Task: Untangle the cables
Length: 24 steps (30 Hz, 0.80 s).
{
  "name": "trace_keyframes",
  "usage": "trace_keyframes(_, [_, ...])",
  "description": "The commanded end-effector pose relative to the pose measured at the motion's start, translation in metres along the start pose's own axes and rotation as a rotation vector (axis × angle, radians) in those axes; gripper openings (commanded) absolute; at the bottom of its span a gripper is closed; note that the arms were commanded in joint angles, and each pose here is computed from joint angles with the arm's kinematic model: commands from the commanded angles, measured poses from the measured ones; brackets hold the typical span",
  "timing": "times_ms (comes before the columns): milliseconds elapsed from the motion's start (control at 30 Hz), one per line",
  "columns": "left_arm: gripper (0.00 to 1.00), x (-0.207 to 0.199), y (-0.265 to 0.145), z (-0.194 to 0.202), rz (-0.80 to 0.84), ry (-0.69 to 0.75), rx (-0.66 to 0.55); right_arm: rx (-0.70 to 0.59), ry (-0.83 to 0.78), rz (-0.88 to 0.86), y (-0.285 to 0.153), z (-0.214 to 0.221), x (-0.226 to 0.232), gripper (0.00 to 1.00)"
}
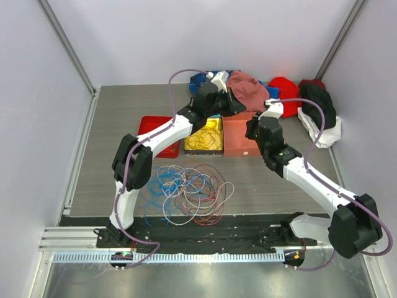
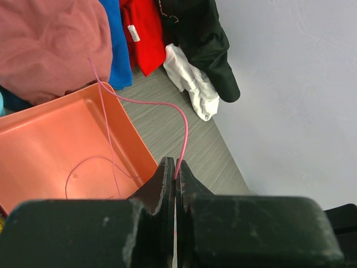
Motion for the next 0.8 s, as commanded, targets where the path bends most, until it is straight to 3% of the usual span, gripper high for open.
trace_keyframes(0, [0.00, -0.008, 0.005, -0.002, 0.064, 0.004, -0.030, -0.084, 0.066, 0.008, -0.005, -0.010, -0.002, 0.01])
trace_keyframes(500, [0.00, 0.022, -0.006, 0.054, -0.052, -0.028, 0.097, -0.006, 0.075, 0.169, 0.020, 0.028, -0.025, 0.01])
trace_keyframes(533, [0.00, 0.023, -0.005, 0.055, -0.056, -0.028, 0.101, -0.005, 0.068, 0.170, 0.021, 0.027, -0.024, 0.04])
trace_keyframes(667, [0.00, 0.030, 0.003, 0.062, -0.070, -0.023, 0.133, -0.003, 0.054, 0.158, 0.022, 0.015, -0.014, 0.43])
trace_keyframes(767, [0.00, 0.030, 0.010, 0.060, -0.069, -0.023, 0.145, 0.002, 0.049, 0.168, 0.020, 0.007, -0.010, 0.60])
Point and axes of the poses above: each gripper's point midway between its finger pads, its own y axis out along the fingers, its own x axis along the line the jaws close on, z = x × y, the point moved 10 cm from there along -y, back along the fingers, and after that the axes turned 14 degrees about y, right-handed, at the moved point
